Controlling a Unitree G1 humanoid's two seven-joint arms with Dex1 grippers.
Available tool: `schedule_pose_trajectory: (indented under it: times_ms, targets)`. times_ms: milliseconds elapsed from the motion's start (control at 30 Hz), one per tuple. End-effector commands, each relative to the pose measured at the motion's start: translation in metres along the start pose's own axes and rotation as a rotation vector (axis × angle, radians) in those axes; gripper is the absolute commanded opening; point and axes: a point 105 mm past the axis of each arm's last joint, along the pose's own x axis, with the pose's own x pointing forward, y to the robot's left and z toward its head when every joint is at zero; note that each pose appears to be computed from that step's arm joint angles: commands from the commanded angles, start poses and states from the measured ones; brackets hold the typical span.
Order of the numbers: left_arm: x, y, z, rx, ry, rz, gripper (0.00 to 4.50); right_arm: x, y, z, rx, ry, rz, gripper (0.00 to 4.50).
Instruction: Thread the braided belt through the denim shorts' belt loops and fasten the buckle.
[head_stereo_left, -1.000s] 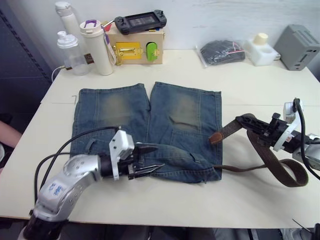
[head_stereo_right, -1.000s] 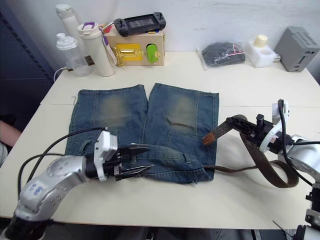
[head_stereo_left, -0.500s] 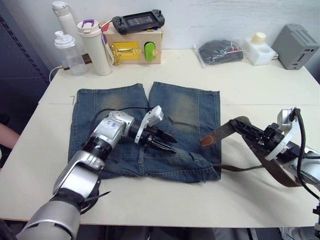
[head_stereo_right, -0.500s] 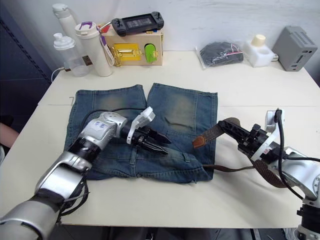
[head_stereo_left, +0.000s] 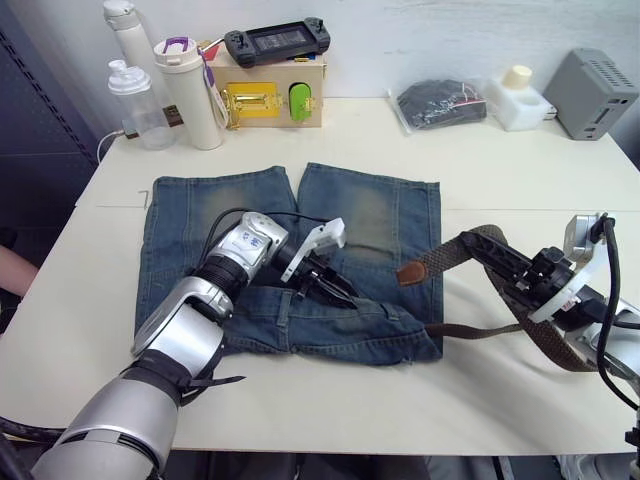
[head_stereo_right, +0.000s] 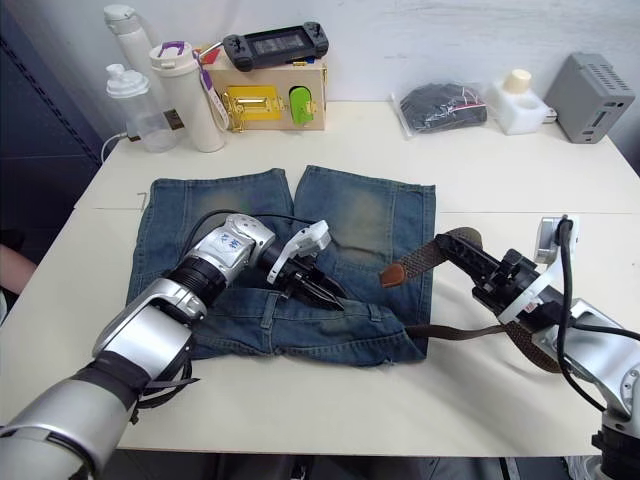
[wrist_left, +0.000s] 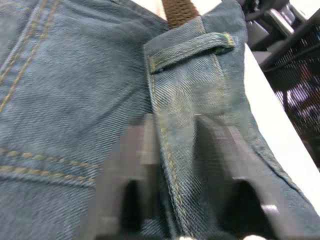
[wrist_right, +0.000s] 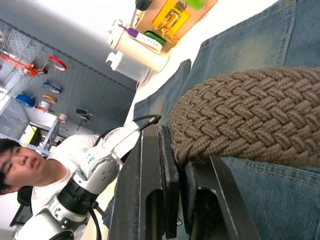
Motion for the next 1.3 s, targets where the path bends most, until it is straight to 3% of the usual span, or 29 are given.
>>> schedule_pose_trajectory:
  times_ms: [33, 233, 333, 467, 600, 700, 800, 933, 1200, 1233, 1300]
  targets:
    - [0.000, -0.020, 0.008, 0.068, 0.036, -0.152, 0.04, 0.003, 0.007, 0.005, -0.003, -0.016, 0.027, 0.00]
    - [0.003, -0.020, 0.011, 0.124, 0.028, -0.157, 0.04, 0.009, 0.004, 0.007, 0.007, -0.025, 0.016, 0.00]
    - [0.000, -0.014, 0.023, 0.284, 0.008, -0.078, 0.04, 0.007, 0.008, 0.014, -0.009, -0.060, 0.026, 0.00]
    - [-0.006, -0.003, 0.047, 0.560, -0.048, 0.143, 0.04, 0.001, 0.014, 0.020, -0.013, -0.113, 0.059, 0.00]
    - [-0.013, -0.012, 0.059, 0.804, -0.110, 0.294, 0.04, -0.004, 0.015, 0.019, -0.003, -0.150, 0.063, 0.00]
    - [-0.016, -0.003, 0.036, 0.935, 0.022, 0.466, 0.04, -0.007, 0.010, 0.022, 0.022, -0.191, 0.048, 0.00]
    - [-0.012, 0.011, 0.004, 0.918, 0.170, 0.529, 0.04, -0.006, 0.007, 0.020, 0.037, -0.197, 0.029, 0.00]
    - [-0.001, 0.015, -0.041, 0.836, 0.369, 0.449, 0.04, -0.004, 0.007, 0.015, 0.033, -0.175, 0.014, 0.00]
    - [0.022, 0.004, -0.039, 0.730, 0.267, 0.331, 0.04, 0.002, 0.002, 0.015, 0.003, -0.153, -0.022, 0.00]
    - [0.022, 0.003, -0.039, 0.721, 0.264, 0.322, 0.85, 0.002, 0.002, 0.015, 0.001, -0.149, -0.026, 0.00]
    - [0.018, 0.003, -0.038, 0.721, 0.263, 0.330, 1.64, 0.003, 0.000, 0.013, -0.002, -0.141, -0.035, 0.00]
